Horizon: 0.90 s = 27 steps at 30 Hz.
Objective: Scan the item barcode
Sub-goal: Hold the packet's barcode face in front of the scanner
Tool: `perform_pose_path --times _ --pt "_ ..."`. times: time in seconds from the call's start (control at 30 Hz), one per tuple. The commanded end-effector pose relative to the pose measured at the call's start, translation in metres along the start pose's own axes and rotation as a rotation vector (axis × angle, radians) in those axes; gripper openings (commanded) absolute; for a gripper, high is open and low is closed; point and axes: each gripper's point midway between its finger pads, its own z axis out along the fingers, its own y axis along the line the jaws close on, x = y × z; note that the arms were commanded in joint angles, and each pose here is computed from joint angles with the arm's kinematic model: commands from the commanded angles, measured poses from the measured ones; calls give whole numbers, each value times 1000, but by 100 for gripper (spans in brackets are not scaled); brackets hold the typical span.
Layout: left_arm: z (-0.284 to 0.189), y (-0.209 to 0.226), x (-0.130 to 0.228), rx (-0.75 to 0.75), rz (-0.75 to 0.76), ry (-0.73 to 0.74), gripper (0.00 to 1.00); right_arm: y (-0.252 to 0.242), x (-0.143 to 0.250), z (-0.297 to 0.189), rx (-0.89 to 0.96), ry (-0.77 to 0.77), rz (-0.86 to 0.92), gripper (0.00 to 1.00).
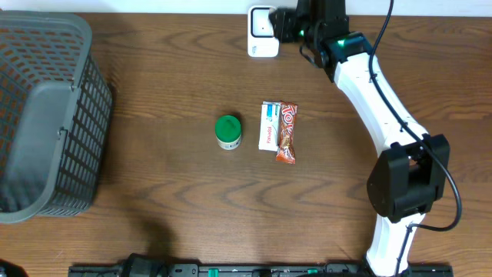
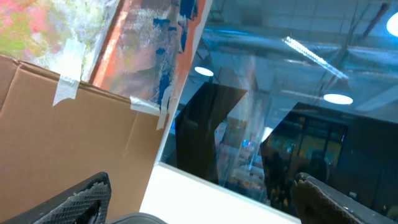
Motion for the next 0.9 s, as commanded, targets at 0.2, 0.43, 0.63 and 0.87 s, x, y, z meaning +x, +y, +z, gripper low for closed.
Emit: perform_pose_path --times 0.2,0.43,0.63,0.87 --pt "-1 0 10 0 9 22 93 -24 10 62 88 -126 -49 50" --pt "2 -8 19 30 21 39 93 -42 54 103 118 -85 -23 50" --pt "1 -8 19 36 19 38 93 -39 45 102 123 -119 -25 51" --pt "3 -11 24 47 25 47 93 -27 28 101 115 -192 -31 53"
